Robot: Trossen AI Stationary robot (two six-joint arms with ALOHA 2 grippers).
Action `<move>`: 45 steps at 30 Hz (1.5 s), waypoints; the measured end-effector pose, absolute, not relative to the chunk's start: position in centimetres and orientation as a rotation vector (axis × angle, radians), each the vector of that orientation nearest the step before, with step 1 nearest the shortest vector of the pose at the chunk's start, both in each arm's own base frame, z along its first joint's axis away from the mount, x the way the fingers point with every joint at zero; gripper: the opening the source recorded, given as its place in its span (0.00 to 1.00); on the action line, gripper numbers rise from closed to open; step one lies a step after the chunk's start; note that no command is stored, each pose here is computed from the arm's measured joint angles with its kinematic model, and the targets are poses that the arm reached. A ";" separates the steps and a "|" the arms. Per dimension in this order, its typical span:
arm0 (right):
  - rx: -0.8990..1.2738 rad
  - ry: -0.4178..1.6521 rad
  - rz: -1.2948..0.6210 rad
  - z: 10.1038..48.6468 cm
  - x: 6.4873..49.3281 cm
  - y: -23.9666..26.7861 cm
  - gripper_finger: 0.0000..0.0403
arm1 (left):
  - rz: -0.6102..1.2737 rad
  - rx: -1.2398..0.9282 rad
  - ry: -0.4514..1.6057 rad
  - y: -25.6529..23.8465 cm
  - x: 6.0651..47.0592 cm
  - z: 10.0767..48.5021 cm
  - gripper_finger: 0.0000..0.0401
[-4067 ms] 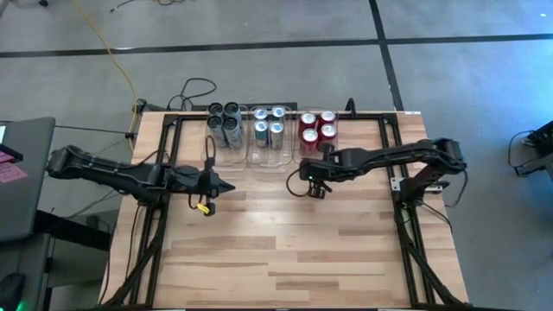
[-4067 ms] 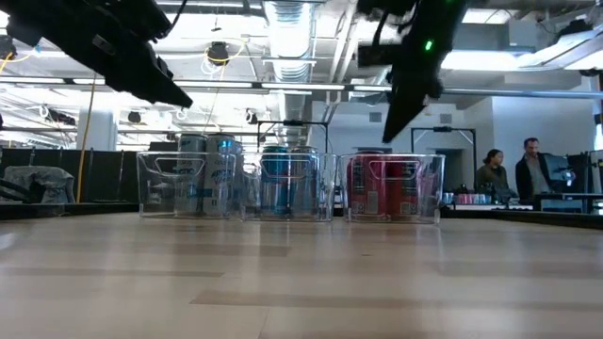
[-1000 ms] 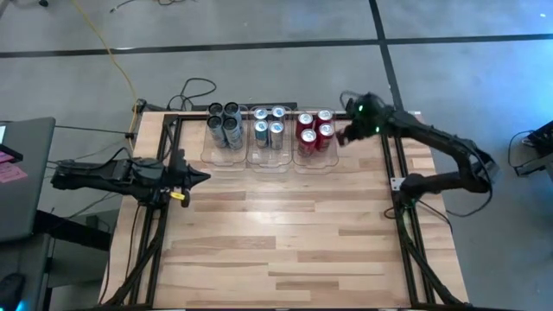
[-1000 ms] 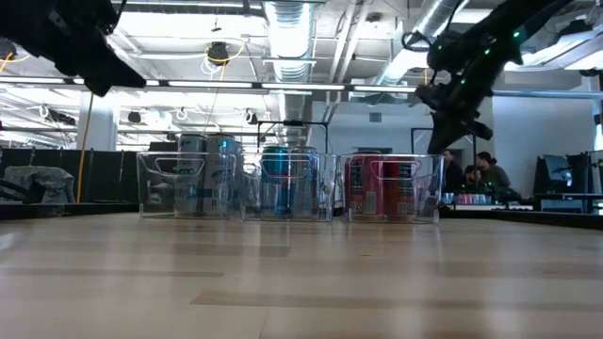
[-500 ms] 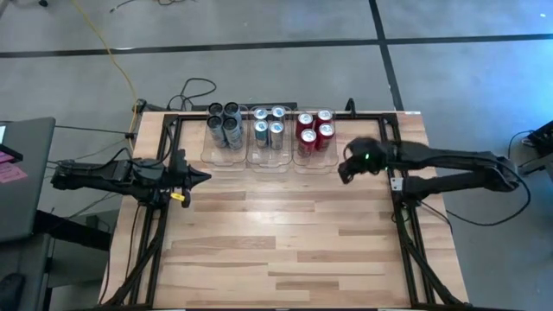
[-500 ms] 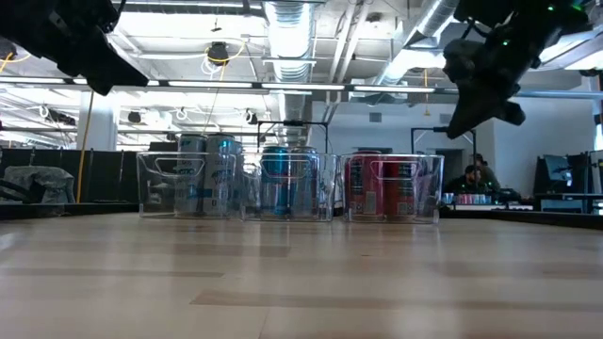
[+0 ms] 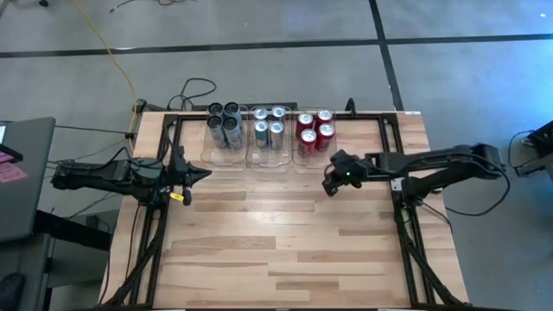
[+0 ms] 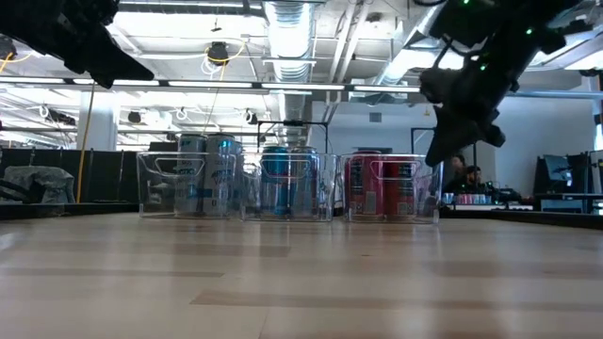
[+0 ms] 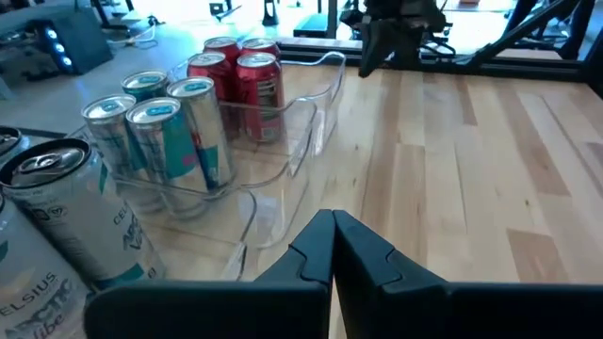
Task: Sort soda cans
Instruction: Move the bottom transparent bin from the bottom to the top right, then return to Home Position
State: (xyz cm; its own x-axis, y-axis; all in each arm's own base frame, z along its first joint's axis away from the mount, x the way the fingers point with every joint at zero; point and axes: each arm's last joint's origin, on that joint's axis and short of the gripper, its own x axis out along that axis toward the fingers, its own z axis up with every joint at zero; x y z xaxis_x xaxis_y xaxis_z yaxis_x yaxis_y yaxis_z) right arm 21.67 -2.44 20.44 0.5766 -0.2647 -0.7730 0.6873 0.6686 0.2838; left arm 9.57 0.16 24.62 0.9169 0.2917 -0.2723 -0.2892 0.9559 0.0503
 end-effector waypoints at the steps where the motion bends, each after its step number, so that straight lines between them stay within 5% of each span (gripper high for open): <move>1: 0.616 0.769 -0.612 20.3 21.7 -2.7 0.00 | 0.299 0.009 0.282 0.2 9.6 24.6 0.00; 27: 0.560 0.723 -0.642 20.4 21.9 -6.1 0.00 | 0.301 -0.018 0.278 0.2 9.6 24.6 0.00; 45: 0.369 0.383 -0.260 26.7 20.4 0.6 0.00 | 0.209 -0.088 0.078 -0.1 9.8 27.3 0.00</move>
